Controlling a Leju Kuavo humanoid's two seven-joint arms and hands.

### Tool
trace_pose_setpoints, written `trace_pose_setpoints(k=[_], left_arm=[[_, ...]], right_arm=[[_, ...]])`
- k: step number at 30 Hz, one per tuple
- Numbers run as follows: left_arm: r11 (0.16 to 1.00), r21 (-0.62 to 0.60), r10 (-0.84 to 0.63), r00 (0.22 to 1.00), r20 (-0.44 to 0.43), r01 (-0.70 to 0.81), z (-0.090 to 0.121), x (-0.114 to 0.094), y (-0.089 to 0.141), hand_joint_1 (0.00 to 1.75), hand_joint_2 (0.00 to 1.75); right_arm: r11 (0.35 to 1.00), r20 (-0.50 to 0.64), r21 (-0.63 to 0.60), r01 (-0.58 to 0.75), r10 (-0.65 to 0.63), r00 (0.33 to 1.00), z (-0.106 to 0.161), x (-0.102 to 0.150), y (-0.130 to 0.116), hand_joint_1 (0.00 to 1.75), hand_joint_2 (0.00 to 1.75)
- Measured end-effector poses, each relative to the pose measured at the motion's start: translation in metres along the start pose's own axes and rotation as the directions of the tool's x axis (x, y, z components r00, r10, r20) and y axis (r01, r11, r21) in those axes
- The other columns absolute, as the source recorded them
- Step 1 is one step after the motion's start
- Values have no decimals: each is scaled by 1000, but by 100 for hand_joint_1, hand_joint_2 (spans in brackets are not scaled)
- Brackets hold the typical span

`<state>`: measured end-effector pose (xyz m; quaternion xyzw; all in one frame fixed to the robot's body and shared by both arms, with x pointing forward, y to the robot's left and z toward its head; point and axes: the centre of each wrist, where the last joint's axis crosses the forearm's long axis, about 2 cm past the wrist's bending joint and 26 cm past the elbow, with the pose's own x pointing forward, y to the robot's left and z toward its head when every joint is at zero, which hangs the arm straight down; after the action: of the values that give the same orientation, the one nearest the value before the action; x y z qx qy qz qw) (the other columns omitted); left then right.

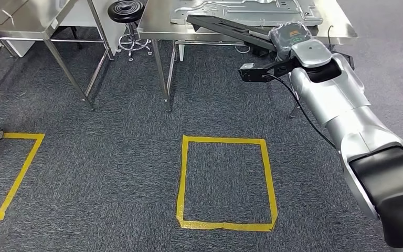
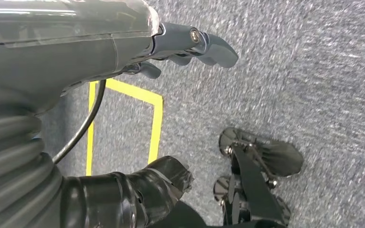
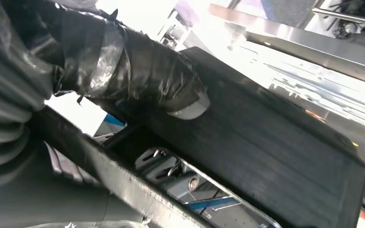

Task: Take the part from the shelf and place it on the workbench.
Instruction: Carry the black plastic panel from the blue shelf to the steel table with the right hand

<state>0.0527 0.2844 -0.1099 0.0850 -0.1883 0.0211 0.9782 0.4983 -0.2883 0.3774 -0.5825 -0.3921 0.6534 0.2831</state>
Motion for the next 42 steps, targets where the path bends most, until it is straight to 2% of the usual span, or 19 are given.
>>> trace_pose_setpoints(k=[18, 22, 42], left_arm=[[1000, 14, 8, 1000, -16, -8, -1, 2, 2, 0, 175], [1000, 18, 14, 1000, -26, -13, 0, 0, 3, 0, 175], [1000, 27, 17, 999, -40, -16, 1, -6, 4, 0, 175]], right_arm=[[1000, 1, -22, -16, 16, 1000, -7, 30, -14, 175, 175], [1000, 6, -2, -18, 18, 1000, -8, 32, -6, 175, 175], [1000, 26, 5, -10, 10, 1000, -6, 27, 1, 175, 175]])
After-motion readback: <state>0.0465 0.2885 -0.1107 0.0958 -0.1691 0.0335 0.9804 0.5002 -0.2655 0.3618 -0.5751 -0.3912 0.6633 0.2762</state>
